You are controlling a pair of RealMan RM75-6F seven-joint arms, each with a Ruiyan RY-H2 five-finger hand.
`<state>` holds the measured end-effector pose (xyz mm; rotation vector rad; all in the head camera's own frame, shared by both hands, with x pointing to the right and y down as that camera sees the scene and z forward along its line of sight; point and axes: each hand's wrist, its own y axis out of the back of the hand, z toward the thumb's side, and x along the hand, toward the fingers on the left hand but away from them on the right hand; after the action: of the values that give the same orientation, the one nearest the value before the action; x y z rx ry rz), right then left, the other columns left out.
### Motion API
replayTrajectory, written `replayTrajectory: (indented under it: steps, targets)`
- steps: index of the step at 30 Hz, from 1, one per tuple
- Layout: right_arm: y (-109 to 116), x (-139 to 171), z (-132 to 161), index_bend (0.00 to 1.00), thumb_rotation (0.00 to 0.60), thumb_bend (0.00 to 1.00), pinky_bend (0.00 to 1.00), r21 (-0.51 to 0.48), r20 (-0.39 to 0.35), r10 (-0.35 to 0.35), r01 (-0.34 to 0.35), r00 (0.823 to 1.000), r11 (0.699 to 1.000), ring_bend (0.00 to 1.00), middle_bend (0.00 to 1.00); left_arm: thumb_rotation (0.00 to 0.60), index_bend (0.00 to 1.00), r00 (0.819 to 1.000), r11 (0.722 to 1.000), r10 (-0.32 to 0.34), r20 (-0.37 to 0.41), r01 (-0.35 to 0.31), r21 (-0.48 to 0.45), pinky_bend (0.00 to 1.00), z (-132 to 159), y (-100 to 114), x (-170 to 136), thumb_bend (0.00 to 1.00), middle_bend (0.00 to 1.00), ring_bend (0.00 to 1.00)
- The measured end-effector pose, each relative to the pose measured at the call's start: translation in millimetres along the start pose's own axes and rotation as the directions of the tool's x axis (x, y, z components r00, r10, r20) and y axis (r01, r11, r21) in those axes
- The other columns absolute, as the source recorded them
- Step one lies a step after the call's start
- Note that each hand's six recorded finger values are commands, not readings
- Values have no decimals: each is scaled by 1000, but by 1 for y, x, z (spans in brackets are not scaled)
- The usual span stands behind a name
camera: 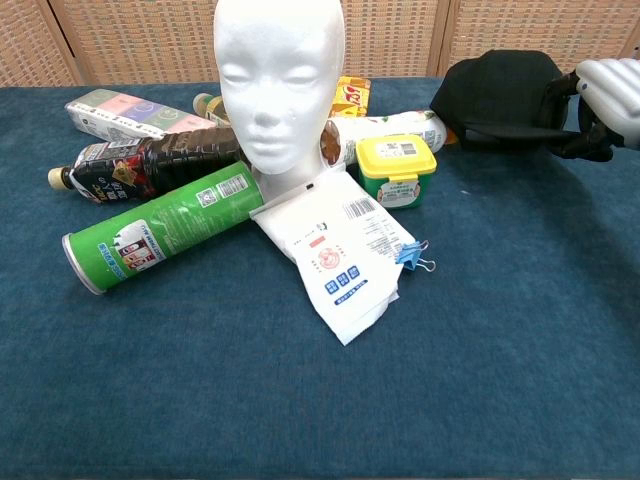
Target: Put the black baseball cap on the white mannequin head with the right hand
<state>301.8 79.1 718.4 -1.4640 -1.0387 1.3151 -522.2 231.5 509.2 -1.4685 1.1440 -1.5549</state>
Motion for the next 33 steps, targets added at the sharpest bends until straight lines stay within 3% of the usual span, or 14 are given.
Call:
replayTrajectory:
  steps: [8,19,25,33]
  targets:
    - [1,-1,-2,434,600,1000,653,-12,12,32,-32,999,999,491,384,600,664,1000,1000,-2,-1,2,-3,333,-1,-1,0,350,522,386]
    - [12,-3,-4,564,600,1000,678,-52,5,20,-20,1000,998,500,395,600,664,1000,1000,-4,1,4,-5,333,-1,-2,1,348,522,386]
    - [24,-3,-8,575,600,1000,698,-94,17,-25,27,1000,995,517,412,600,664,1000,1000,-5,3,5,-6,333,0,-2,1,338,523,386]
    - [51,-1,-13,588,600,1000,706,-160,16,-154,155,988,975,536,424,600,663,1000,1000,-4,11,5,-11,332,3,-4,3,337,522,386]
